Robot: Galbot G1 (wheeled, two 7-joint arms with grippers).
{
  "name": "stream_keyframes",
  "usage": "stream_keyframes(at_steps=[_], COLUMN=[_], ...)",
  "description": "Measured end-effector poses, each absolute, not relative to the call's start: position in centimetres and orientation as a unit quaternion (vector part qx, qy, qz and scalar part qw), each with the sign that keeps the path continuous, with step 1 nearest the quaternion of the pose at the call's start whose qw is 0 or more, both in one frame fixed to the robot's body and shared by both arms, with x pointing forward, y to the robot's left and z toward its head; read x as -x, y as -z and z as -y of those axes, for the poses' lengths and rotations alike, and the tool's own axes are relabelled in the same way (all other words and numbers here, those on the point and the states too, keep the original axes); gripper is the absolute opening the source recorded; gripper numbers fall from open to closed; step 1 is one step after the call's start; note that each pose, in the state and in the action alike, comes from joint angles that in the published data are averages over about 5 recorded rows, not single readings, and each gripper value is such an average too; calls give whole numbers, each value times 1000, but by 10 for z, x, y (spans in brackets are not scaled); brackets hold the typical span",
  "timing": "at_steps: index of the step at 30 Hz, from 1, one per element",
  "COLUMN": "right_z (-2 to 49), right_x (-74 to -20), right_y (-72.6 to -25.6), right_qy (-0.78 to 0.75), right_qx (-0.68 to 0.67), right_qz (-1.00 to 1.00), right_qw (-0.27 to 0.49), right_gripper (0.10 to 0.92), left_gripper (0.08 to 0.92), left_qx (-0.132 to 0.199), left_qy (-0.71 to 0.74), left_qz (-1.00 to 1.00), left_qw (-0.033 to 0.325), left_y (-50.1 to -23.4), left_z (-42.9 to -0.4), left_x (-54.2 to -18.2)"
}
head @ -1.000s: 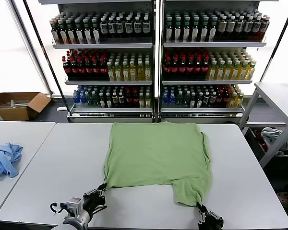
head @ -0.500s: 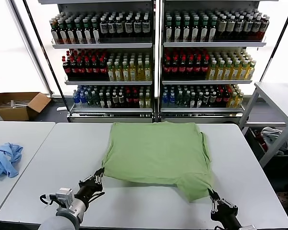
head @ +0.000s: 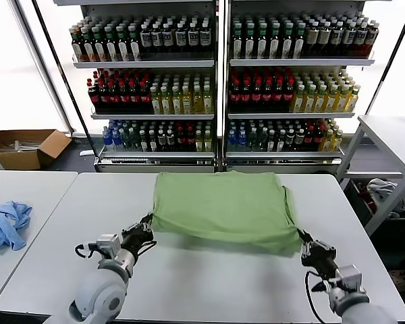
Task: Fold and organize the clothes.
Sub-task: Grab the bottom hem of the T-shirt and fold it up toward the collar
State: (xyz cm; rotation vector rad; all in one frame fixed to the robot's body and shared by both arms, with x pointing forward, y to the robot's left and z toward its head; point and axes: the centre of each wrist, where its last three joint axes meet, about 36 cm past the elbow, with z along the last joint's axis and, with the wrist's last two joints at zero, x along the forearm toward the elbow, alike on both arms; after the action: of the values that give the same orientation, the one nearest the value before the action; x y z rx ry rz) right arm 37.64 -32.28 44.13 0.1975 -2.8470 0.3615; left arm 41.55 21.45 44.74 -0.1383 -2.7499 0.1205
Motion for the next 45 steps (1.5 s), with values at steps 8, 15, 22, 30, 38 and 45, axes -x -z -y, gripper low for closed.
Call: stream_keyframes(at_steps=[8, 15, 22, 30, 38, 45], right_z=[327, 323, 314, 305, 303, 299], right_x=[-434, -471, -494, -510, -513, -516], right_y=[-433, -421, -407, -397, -395, -411], right_qy=[-144, -161, -169, -179, -177, -148], right_qx=[-67, -67, -67, -68, -56, -39], right_qz=[981, 979, 979, 976, 976, 980], right_qw=[113, 103, 96, 101, 117, 130], right_gripper=[107, 107, 107, 122, 320, 511], left_gripper=[81, 81, 81, 81, 230, 429], left_qx=[33, 10, -4, -13, -13, -15], left_qy=[-25, -13, 2, 12, 18, 20], left_qz=[980, 980, 979, 977, 979, 982], left_qw=[197, 199, 205, 212, 203, 186], left_y=[-440, -434, -428, -419, -416, -420], left_z=[-202, -195, -195, -194, -197, -198], left_x=[-449, -470, -479, -484, -490, -494])
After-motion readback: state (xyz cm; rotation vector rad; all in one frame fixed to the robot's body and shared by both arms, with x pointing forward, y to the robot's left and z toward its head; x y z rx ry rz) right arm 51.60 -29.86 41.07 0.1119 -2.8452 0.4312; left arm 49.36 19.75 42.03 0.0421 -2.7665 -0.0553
